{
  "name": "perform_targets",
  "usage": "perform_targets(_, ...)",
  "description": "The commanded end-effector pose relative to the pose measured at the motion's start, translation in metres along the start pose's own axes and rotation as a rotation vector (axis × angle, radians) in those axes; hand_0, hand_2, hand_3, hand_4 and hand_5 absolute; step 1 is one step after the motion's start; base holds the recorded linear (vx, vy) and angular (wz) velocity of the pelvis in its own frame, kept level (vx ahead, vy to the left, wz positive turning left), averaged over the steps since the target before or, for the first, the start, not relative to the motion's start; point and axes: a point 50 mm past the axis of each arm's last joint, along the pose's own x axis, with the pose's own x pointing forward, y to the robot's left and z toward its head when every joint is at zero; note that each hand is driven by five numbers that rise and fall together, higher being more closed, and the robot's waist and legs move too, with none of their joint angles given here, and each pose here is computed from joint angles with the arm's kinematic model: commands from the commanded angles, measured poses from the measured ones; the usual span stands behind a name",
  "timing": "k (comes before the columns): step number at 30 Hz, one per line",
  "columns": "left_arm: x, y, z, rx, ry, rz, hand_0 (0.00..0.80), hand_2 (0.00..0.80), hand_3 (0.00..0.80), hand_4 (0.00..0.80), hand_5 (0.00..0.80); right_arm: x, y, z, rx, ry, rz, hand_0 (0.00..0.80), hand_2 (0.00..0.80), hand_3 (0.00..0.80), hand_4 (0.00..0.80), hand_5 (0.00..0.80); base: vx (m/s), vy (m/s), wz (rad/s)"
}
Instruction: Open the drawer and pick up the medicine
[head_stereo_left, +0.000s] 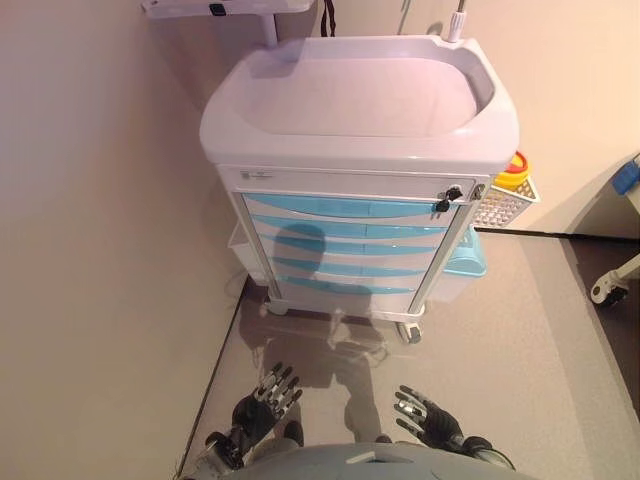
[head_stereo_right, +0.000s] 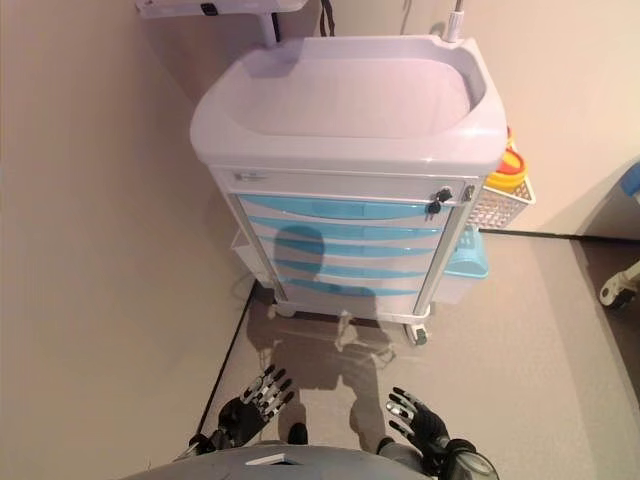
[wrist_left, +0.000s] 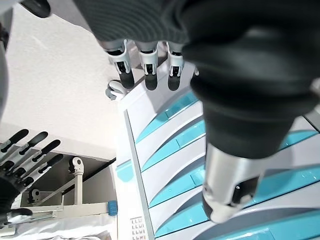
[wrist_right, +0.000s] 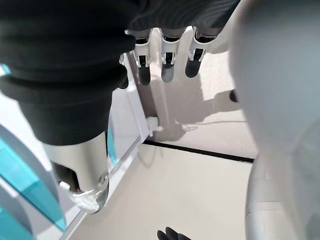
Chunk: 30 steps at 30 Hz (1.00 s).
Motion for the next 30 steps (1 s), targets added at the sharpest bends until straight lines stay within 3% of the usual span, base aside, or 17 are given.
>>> perform_targets(1, 0.015, -0.017, 0.012, -0.053, -0.070, -0.112, 0.000, 0.000, 0.000, 0.000, 0.000, 0.012, 0.010, 0.023, -0.033, -0.066, 0.049, 0.000, 0.000, 0.000, 0.000, 0.000, -0.029, 0.049, -0.01)
perform_targets(16, 0.055, -0.085, 0.080, -0.157, -0.351, -0.484, 0.000, 0.000, 0.000, 0.000, 0.000, 0.021, 0.022, 0.074, -0.084, -0.236, 0.089, 0.000, 0.000, 0.000, 0.000, 0.000, -0.130, 0.051, -0.03)
perform_targets(26, 0.074, -0.161, 0.137, -0.225, -0.497, -0.791, 0.000, 0.000, 0.000, 0.000, 0.000, 0.026, 0.033, 0.099, -0.121, -0.271, 0.133, 0.000, 0.000, 0.000, 0.000, 0.000, -0.072, 0.027, -0.03)
perform_targets(30, 0.076, -0.184, 0.161, -0.221, -0.527, -0.838, 0.000, 0.000, 0.000, 0.000, 0.000, 0.027, 0.035, 0.103, -0.132, -0.274, 0.143, 0.000, 0.000, 0.000, 0.000, 0.000, -0.011, 0.013, -0.04)
